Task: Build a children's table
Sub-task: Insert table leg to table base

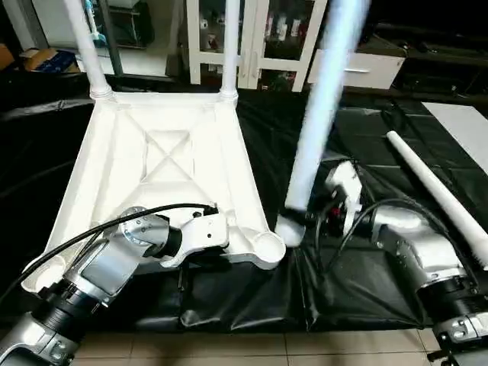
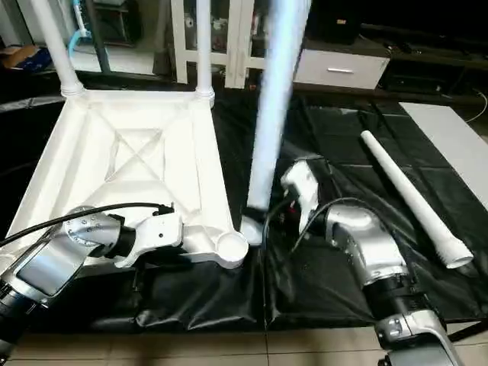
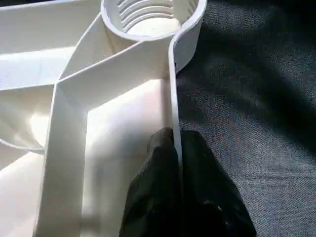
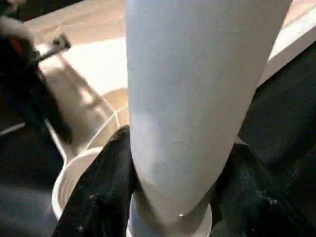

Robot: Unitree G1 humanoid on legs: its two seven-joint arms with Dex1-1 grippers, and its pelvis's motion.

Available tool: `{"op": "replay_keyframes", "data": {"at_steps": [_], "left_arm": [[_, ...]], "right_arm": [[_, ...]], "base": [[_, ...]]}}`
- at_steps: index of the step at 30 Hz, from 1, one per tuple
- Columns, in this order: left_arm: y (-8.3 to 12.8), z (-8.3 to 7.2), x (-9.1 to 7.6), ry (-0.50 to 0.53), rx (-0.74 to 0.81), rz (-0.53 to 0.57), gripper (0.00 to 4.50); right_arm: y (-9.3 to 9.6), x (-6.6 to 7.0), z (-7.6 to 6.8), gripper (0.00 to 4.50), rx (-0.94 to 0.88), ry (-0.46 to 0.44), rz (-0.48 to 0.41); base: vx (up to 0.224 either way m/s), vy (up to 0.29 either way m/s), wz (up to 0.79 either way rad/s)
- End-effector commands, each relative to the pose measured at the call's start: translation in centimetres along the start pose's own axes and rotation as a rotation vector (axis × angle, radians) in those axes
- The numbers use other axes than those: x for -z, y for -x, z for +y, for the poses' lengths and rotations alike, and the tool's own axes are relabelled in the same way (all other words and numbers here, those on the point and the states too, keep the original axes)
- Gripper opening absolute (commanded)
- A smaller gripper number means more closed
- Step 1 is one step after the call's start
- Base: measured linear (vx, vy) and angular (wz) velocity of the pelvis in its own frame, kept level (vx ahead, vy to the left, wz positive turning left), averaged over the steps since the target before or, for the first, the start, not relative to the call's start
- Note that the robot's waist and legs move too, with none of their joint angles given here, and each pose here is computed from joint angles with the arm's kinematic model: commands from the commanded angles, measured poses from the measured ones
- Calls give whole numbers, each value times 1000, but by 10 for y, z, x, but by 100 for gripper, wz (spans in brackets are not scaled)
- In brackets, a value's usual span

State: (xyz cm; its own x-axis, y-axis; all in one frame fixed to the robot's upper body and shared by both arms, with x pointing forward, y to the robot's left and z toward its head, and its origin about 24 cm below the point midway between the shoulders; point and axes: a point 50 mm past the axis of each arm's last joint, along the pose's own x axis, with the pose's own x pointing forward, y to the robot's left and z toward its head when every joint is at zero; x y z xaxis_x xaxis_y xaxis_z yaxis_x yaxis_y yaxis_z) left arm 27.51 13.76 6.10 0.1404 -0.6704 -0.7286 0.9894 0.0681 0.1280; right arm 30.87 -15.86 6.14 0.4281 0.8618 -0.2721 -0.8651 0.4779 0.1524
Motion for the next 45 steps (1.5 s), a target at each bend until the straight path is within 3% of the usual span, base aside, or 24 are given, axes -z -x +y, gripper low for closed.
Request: {"op": "replay_keyframes", "data": {"at_steps": [1,3,4,5,6,7,12,19,21,25,35,45], "left_arm": [[-11,-10,6,-1,70,44,0],[-12,-9,6,-2,69,44,0],[-12,-9,6,-3,68,43,0],[-12,-9,5,-3,67,41,0],[-12,-9,5,-3,67,41,0],[-12,-9,5,-3,66,40,0],[-13,-10,5,-3,66,39,0],[-13,-9,5,-6,67,39,0],[-13,-8,5,-6,66,40,0],[-13,-8,4,-7,65,37,0],[-13,-9,5,-7,68,38,0],[-13,-11,5,-3,67,37,0]], "right_arm": [[-3,-9,6,184,-58,3,-32],[-5,-16,6,184,-68,-24,-81],[-6,-31,5,184,-70,-85,-191],[-6,-38,4,184,-68,-105,-237],[-6,-38,4,184,-68,-105,-237],[-4,-47,2,184,-67,-110,-286],[-2,-56,2,184,-92,-129,-338],[-4,-36,16,184,-198,-48,-127],[-4,-24,20,184,-224,0,-11],[-8,-15,22,184,-222,39,57],[-22,-6,19,184,-175,72,90],[-30,8,24,184,-158,40,98]], "base": [[0,0,0],[0,0,0],[0,0,0],[0,0,0],[0,0,0],[0,0,0],[0,0,0],[0,0,0],[0,0,0],[0,0,0],[0,0,0],[0,0,0]]}}
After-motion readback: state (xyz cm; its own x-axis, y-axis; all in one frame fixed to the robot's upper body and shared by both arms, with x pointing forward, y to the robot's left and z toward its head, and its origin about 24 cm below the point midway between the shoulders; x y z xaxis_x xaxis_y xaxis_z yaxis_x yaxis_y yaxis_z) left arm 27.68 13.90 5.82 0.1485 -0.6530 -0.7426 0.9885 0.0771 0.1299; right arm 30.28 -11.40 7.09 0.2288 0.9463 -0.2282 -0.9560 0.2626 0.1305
